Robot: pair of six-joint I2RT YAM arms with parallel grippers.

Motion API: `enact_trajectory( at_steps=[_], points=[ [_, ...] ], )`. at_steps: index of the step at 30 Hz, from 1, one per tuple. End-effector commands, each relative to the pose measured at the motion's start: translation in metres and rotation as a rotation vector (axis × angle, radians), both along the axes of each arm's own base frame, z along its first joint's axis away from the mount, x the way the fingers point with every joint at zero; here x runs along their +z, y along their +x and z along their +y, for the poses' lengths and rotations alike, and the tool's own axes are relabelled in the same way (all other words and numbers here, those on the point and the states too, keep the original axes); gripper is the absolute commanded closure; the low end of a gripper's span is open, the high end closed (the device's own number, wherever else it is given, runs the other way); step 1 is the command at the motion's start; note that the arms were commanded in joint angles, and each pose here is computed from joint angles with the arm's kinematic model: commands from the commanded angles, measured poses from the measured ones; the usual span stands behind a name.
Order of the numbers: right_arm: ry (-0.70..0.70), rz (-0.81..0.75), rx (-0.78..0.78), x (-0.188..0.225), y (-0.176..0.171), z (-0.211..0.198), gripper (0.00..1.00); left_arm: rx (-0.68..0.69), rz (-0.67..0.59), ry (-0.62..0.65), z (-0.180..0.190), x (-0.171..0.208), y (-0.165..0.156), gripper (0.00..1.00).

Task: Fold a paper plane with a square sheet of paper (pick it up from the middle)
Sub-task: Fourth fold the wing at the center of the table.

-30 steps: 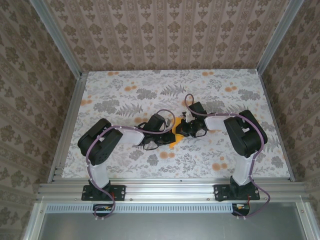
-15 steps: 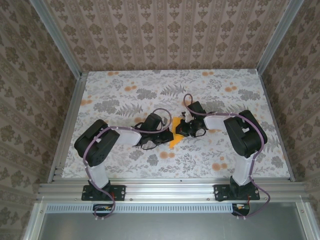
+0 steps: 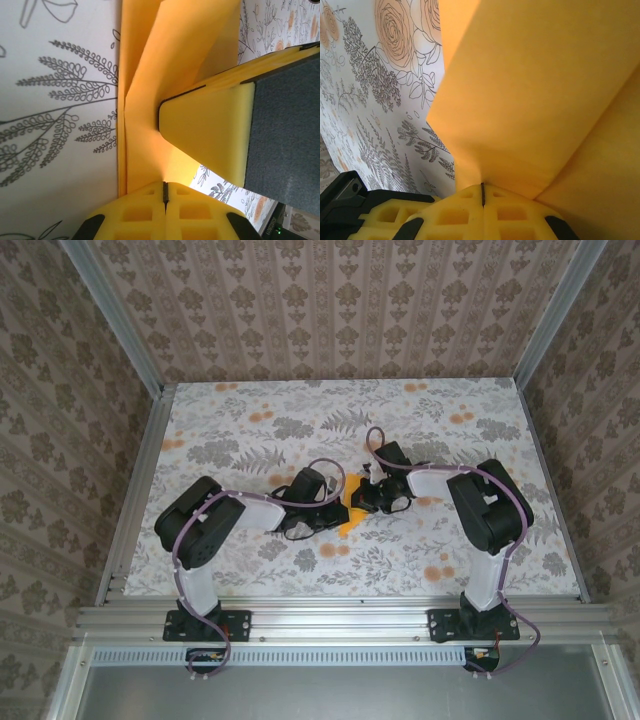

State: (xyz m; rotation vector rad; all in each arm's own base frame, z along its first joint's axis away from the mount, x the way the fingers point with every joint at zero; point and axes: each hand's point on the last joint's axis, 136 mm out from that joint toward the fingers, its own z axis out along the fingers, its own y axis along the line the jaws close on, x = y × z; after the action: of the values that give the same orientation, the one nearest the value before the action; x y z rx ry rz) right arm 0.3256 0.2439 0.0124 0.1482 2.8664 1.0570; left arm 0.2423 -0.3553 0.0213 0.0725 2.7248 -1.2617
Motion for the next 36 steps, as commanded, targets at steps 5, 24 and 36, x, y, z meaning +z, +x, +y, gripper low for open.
enact_trajectory(
  at_steps=[5, 24, 36],
  points=[
    [-0.127, 0.042, -0.002, -0.028, -0.003, -0.024, 0.95, -0.032, 0.128, 0.204, 0.042, -0.052, -0.041, 1.00],
    [-0.068, -0.064, -0.084, -0.016, 0.074, -0.059, 0.94, -0.070, 0.198, 0.280, 0.064, -0.070, -0.066, 1.00],
    [-0.051, -0.088, -0.184, -0.021, 0.119, -0.092, 0.94, -0.078, 0.201, 0.283, 0.063, -0.070, -0.067, 1.00]
  ],
)
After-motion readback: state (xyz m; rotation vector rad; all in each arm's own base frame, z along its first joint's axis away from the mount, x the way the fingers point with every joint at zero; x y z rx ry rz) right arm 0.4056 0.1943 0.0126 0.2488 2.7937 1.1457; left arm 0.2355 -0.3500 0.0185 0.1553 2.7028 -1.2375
